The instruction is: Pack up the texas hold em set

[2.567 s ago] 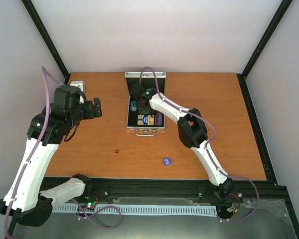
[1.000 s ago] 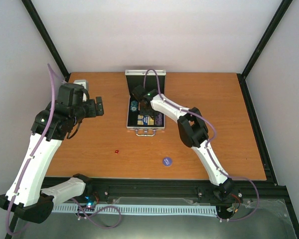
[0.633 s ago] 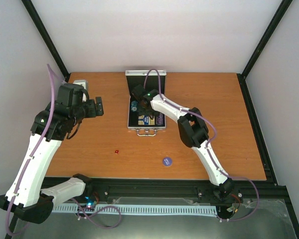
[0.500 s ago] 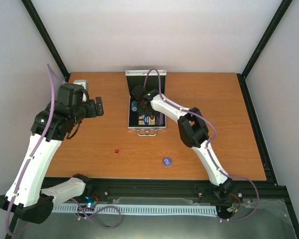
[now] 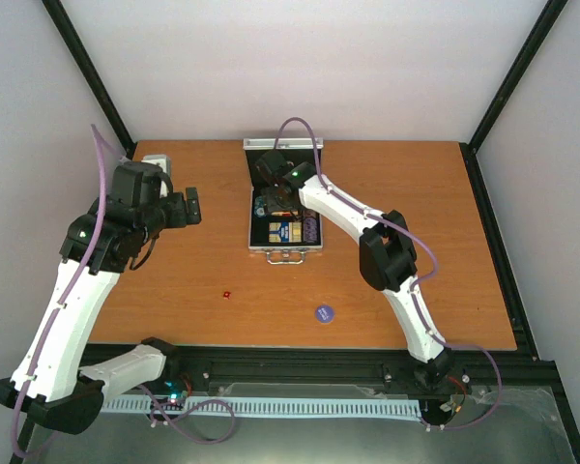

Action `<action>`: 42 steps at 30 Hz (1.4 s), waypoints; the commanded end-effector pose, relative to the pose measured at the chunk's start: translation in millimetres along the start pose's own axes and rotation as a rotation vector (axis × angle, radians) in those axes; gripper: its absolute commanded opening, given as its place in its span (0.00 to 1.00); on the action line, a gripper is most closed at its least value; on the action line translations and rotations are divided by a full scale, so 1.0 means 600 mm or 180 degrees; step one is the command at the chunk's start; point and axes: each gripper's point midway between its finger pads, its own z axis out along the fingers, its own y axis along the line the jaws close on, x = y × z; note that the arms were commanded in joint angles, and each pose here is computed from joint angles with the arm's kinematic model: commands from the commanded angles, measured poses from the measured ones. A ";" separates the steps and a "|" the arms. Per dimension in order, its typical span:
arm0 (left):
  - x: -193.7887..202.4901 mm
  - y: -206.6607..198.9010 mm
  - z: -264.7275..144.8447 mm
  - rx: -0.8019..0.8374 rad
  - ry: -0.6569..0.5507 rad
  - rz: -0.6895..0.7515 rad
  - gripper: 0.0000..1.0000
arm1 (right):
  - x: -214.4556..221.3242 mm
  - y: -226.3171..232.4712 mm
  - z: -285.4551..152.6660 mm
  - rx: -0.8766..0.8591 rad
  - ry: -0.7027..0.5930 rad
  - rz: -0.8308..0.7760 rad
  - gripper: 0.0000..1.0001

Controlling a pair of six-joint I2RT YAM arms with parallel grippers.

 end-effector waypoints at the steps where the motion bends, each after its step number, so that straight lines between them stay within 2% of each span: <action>1: -0.012 -0.003 -0.006 0.0033 -0.0091 -0.0012 1.00 | -0.007 0.044 -0.054 -0.0286 -0.0101 -0.0263 0.75; 5: -0.015 -0.002 -0.011 0.0025 -0.0107 -0.0011 1.00 | 0.040 0.093 -0.086 -0.0372 -0.0010 -0.0640 0.74; 11: -0.023 0.002 -0.021 0.0002 -0.0133 0.0004 1.00 | 0.162 0.196 -0.136 -0.0582 0.0285 -0.1224 0.73; 18: -0.042 0.002 -0.047 0.0060 -0.0264 -0.0058 1.00 | 0.293 0.255 -0.133 -0.0821 0.0687 -0.1342 0.71; 22: -0.043 0.001 -0.054 0.0096 -0.0280 -0.0094 1.00 | 0.343 0.280 -0.120 -0.0903 0.0866 -0.1444 0.70; 33: -0.030 0.004 -0.059 0.0129 -0.0255 -0.0097 1.00 | 0.379 0.310 -0.077 -0.0963 0.1086 -0.1555 0.65; 42: -0.028 0.005 -0.062 0.0127 -0.0256 -0.0073 1.00 | 0.378 0.314 -0.046 -0.0845 0.1057 -0.1565 0.64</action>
